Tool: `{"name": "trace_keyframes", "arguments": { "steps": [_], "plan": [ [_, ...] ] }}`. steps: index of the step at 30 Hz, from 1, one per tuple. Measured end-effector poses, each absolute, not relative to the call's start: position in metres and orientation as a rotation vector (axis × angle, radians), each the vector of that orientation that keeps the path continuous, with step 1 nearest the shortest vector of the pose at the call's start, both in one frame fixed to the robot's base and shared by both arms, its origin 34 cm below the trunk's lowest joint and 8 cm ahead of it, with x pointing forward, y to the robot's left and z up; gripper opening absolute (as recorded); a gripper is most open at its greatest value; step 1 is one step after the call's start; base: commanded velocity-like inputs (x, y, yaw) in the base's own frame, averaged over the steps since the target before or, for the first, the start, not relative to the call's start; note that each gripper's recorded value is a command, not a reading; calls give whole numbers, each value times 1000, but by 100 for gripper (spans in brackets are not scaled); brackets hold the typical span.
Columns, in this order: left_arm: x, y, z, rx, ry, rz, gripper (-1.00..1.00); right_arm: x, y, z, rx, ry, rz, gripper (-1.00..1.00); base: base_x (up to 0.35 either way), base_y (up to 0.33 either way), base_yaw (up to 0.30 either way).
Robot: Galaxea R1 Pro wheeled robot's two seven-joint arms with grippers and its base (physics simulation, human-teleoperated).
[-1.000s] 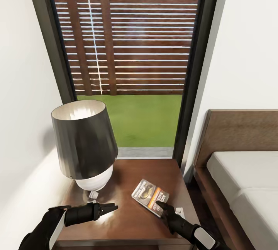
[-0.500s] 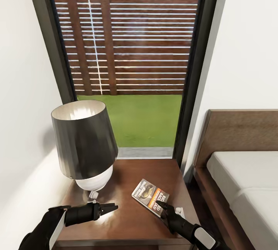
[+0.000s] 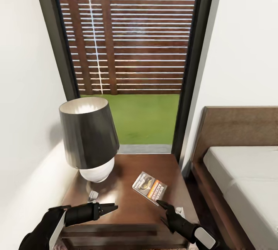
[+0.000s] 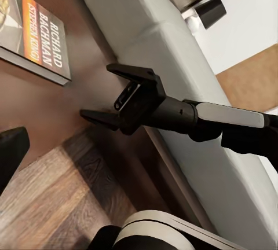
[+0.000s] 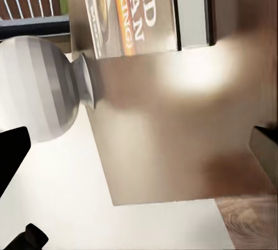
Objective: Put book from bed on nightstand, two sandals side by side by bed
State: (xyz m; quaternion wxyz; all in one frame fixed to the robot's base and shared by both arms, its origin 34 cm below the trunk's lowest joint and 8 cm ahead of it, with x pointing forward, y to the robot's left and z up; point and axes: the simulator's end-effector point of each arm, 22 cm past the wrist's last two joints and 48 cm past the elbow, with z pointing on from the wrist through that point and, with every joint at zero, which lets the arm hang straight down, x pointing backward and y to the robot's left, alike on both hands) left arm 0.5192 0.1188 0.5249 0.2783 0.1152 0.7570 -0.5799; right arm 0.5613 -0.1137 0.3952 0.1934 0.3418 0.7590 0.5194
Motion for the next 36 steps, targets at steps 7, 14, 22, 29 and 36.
{"name": "trace_keyframes", "arguments": {
  "steps": [7,14,22,29,36],
  "plan": [
    [519,119,525,309,2032,-1556,100,559,-113,393,948,2144,1449,100,-308,0,0],
    [520,119,524,307,2035,-1550,100,559,-113,393,947,2143,1450,100,-111,0,0],
    [523,119,533,305,2042,-1544,100,562,-113,404,947,2143,1449,100,-5,0,0],
    [527,119,548,304,2043,-1543,100,566,-112,420,948,2143,1450,100,0,0,0],
    [530,118,564,308,2044,-1543,100,570,-113,435,946,2140,1447,100,0,0,0]
  ]
}}
